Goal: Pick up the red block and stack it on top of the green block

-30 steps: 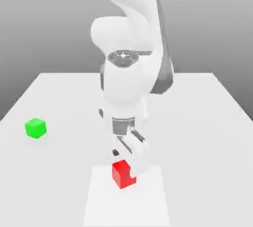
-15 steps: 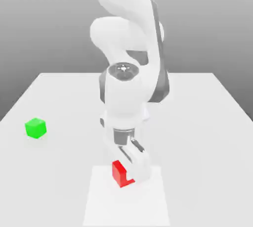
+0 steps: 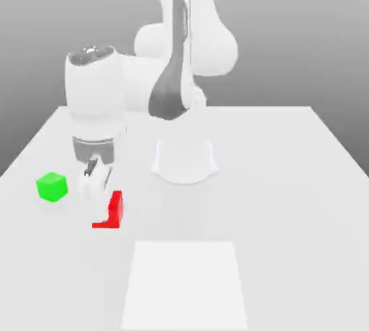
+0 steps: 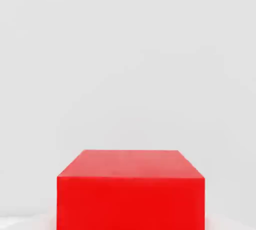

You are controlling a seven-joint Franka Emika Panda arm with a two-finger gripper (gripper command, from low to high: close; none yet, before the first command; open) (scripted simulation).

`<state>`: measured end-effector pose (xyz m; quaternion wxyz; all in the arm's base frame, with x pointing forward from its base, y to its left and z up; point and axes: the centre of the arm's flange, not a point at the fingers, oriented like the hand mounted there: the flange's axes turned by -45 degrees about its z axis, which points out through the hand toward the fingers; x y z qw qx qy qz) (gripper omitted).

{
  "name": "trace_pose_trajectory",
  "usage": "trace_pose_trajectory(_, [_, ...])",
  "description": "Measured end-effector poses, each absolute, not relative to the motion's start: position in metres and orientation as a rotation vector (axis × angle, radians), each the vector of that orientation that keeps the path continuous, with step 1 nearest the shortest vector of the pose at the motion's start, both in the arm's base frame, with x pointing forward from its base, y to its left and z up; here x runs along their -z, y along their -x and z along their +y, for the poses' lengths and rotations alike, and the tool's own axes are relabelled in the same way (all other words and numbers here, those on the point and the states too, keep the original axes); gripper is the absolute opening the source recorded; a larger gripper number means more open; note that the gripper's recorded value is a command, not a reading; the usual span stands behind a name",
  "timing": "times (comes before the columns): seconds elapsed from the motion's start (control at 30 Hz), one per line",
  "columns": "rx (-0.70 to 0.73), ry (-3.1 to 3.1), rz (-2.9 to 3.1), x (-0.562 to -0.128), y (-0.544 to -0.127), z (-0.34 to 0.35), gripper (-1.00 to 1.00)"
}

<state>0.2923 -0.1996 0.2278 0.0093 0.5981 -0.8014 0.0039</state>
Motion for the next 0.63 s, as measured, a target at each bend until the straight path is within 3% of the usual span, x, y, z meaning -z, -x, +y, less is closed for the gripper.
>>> trace_pose_trajectory(0.33, [-0.004,-0.687,-3.064,-0.238,-0.127,-0.325,-1.00])
trace_pose_trajectory(0.53, [-0.003,-0.609,-3.084,-0.188,-0.116,-0.329,-1.00])
trace_pose_trajectory(0.57, [-0.003,-0.608,-3.084,-0.182,-0.115,-0.329,1.00])
trace_pose_trajectory(0.63, [-0.003,-0.608,-3.084,-0.182,-0.115,-0.329,1.00])
